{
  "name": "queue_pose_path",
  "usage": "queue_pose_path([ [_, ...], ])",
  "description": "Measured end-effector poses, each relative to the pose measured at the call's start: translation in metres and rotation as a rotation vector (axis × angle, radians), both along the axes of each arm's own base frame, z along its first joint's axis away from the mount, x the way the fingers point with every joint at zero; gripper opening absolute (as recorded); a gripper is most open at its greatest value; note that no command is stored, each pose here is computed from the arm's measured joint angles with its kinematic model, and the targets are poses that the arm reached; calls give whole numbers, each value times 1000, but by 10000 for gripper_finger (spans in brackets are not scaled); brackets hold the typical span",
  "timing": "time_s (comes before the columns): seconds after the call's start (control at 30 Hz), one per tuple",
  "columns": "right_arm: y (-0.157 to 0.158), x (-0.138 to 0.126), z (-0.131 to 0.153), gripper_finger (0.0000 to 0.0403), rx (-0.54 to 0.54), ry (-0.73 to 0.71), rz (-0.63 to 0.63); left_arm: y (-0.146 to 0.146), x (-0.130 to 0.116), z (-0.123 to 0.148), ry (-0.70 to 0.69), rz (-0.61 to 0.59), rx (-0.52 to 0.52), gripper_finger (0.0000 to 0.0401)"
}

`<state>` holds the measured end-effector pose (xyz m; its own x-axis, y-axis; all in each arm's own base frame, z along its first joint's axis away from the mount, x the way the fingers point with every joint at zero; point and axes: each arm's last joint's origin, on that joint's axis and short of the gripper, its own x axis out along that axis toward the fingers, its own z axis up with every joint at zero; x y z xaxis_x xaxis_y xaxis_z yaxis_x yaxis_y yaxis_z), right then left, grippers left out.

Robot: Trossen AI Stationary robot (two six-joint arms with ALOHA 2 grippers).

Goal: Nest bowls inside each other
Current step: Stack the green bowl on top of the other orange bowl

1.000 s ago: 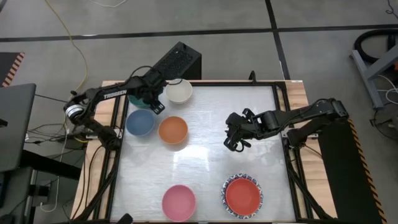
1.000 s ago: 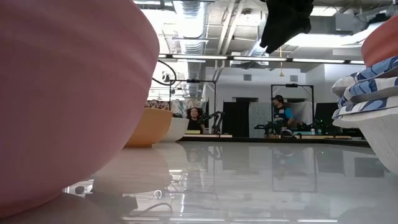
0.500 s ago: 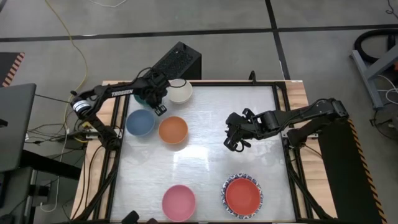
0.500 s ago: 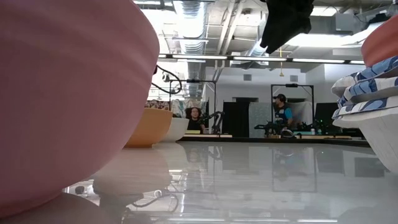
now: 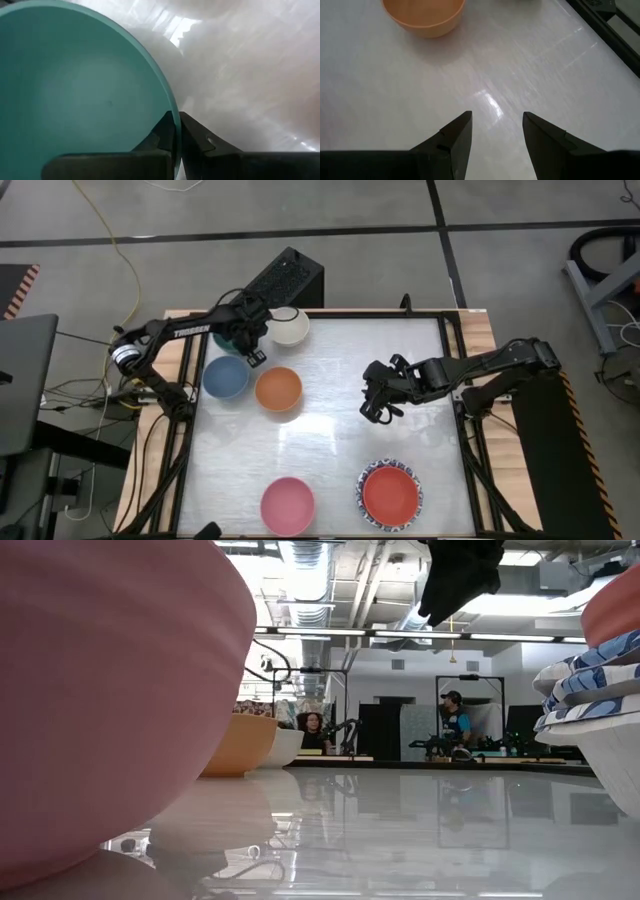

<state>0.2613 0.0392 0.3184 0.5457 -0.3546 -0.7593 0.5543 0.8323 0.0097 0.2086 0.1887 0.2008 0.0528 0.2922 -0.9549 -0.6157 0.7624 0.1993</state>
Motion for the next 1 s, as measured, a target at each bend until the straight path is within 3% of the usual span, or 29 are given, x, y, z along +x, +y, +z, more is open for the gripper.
queue_pose_path([
  [0.23, -3, 0, 0, 195, 0, 0, -13, -7, -8, 25, -70, -9, 65, 0],
  [0.43, -6, 1, 0, 195, 10, -6, -35, -22, -15, 53, -180, -93, 109, 0],
  [0.83, -22, 2, 0, 195, 28, -16, -117, -82, -28, 107, -398, -447, 216, 0],
  [1.0, -29, 3, 0, 195, 29, -20, -145, -106, -29, 118, -478, -625, 205, 0],
])
